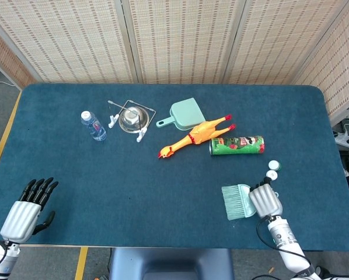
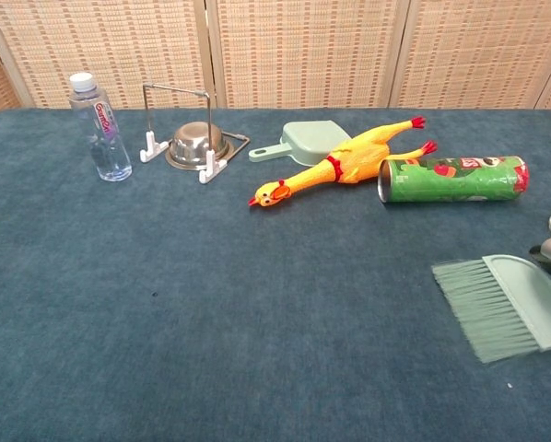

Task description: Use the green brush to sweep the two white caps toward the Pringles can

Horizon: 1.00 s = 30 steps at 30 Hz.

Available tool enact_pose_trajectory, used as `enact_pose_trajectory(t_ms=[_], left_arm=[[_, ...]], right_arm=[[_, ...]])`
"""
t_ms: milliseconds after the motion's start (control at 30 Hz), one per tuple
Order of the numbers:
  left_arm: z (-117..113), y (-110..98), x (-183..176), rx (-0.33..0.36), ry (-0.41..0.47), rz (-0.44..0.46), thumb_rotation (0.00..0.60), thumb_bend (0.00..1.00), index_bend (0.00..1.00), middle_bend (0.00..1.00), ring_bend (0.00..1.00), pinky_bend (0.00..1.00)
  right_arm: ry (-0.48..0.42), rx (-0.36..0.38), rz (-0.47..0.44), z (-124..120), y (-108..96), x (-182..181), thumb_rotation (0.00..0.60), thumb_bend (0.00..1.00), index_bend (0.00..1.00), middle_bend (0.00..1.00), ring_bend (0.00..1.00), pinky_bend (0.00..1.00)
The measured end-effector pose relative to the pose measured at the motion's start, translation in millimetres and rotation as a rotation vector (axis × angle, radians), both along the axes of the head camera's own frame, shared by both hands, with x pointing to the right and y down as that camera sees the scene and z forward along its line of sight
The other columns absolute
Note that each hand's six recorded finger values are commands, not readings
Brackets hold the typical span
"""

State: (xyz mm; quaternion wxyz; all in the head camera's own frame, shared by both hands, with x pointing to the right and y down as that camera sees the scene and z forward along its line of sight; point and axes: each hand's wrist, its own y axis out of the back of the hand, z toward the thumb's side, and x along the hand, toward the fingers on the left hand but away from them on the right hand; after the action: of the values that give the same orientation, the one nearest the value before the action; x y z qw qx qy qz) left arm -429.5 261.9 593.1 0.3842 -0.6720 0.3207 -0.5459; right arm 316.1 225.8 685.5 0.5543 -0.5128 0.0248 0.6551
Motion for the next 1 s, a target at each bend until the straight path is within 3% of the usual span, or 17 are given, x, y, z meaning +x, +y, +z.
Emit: enact_pose_trajectory(t_ms=[67, 200, 367, 533, 667, 767, 833, 1000], left_arm=[[0, 0, 1, -0.001, 0.001, 0.001, 0.600, 0.41, 0.00, 0.00, 0.00, 0.05], [-1, -1, 1, 0.002, 0.003, -0.002, 0.600, 0.41, 0.00, 0.00, 0.00, 0.05], [-3, -3, 0, 0.013, 0.003, -0.005, 0.600, 0.41, 0.00, 0.00, 0.00, 0.05], [-7, -5, -2, 0.039, 0.005, -0.016, 0.600, 0.41, 0.00, 0.00, 0.00, 0.05], [-11, -8, -6, 0.060, 0.006, -0.028, 0.600, 0.41, 0.00, 0.00, 0.00, 0.05], [-10, -8, -8, 0.060, -0.001, -0.036, 0.600, 0.41, 0.00, 0.00, 0.00, 0.05], [-9, -8, -10, 0.054, -0.011, -0.042, 0.600, 0.41, 0.00, 0.00, 0.00, 0.05], [-9, -8, -7, 0.062, -0.016, -0.037, 0.600, 0.41, 0.00, 0.00, 0.00, 0.05]], right_arm=[[-0.003, -0.009, 0.006, 1, 5, 1, 0.600, 0.25, 0.00, 0.01, 0.11, 0.16], [-0.018, -0.034, 0.020, -1, 13, 2, 0.600, 0.24, 0.00, 0.00, 0.05, 0.14], [-0.137, -0.040, 0.133, -17, 15, 9, 0.600, 0.21, 0.00, 0.00, 0.00, 0.01], [-0.322, 0.056, 0.289, -51, 5, 24, 0.600, 0.21, 0.00, 0.00, 0.00, 0.00], [-0.477, 0.209, 0.440, -90, -5, 54, 0.600, 0.21, 0.00, 0.00, 0.00, 0.00], [-0.535, 0.296, 0.506, -109, -7, 75, 0.600, 0.21, 0.00, 0.00, 0.00, 0.00], [-0.540, 0.304, 0.525, -110, -7, 84, 0.600, 0.21, 0.00, 0.00, 0.00, 0.00], [-0.531, 0.229, 0.567, -97, -5, 103, 0.600, 0.21, 0.00, 0.00, 0.00, 0.00]])
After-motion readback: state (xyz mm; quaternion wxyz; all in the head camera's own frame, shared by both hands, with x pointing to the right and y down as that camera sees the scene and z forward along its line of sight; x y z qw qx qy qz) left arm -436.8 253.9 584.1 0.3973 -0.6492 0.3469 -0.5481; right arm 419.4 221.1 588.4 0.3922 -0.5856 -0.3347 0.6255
